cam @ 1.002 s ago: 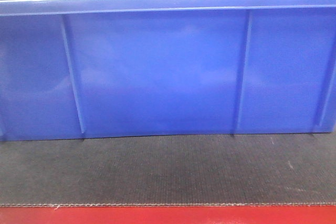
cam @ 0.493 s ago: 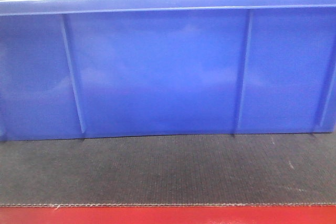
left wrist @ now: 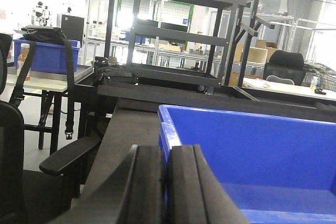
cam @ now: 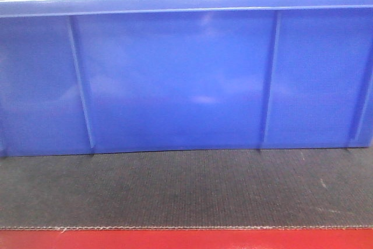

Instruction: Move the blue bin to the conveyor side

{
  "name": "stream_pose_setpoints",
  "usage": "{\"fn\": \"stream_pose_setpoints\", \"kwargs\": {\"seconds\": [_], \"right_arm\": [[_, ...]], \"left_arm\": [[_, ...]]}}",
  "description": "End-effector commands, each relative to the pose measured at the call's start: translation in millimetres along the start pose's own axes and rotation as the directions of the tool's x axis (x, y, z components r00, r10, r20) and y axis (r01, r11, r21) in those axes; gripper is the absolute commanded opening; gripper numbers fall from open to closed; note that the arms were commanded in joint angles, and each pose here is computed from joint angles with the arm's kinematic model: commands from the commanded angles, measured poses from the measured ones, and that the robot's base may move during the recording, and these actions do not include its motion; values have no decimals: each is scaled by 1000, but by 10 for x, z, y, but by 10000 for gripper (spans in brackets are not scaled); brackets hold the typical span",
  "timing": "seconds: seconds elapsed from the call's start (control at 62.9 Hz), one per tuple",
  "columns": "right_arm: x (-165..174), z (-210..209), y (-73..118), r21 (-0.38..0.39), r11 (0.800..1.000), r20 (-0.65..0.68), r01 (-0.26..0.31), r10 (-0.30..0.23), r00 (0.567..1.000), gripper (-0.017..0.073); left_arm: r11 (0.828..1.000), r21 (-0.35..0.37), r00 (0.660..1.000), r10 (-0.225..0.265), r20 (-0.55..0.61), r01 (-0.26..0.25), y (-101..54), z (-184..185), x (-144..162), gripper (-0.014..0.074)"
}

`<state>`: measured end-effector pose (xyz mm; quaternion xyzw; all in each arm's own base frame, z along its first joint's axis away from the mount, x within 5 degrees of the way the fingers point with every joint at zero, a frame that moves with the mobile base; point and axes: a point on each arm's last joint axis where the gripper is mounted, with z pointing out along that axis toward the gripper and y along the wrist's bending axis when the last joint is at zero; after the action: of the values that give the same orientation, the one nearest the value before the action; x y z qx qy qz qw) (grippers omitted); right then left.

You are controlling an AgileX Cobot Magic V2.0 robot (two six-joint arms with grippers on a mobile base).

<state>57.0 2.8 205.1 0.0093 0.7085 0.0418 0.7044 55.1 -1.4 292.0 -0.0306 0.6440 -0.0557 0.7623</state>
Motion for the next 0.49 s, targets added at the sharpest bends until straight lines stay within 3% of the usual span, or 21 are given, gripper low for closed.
{"fn": "stream_pose_setpoints", "kwargs": {"seconds": [0.0,0.048,0.127,0.175,0.477], "right_arm": [[-28,-7,-2,5,1000,34,11,-11,999,-89],[-28,-7,-2,5,1000,34,11,-11,999,-89],[-28,-7,-2,5,1000,34,11,-11,999,-89],[-28,-7,-2,5,1000,34,11,-11,999,-89],[-28,-7,-2,5,1000,34,11,-11,999,-89]], "left_arm": [[1000,-1,1000,1,12,-1,3,-4,13,11],[1000,-8,1000,19,4,-19,11,-2,49,11],[991,-32,991,132,-27,-133,42,-12,187,11],[983,-45,983,176,-51,-178,65,-27,301,11],[985,-62,981,153,-118,-161,134,-127,799,11]]}}
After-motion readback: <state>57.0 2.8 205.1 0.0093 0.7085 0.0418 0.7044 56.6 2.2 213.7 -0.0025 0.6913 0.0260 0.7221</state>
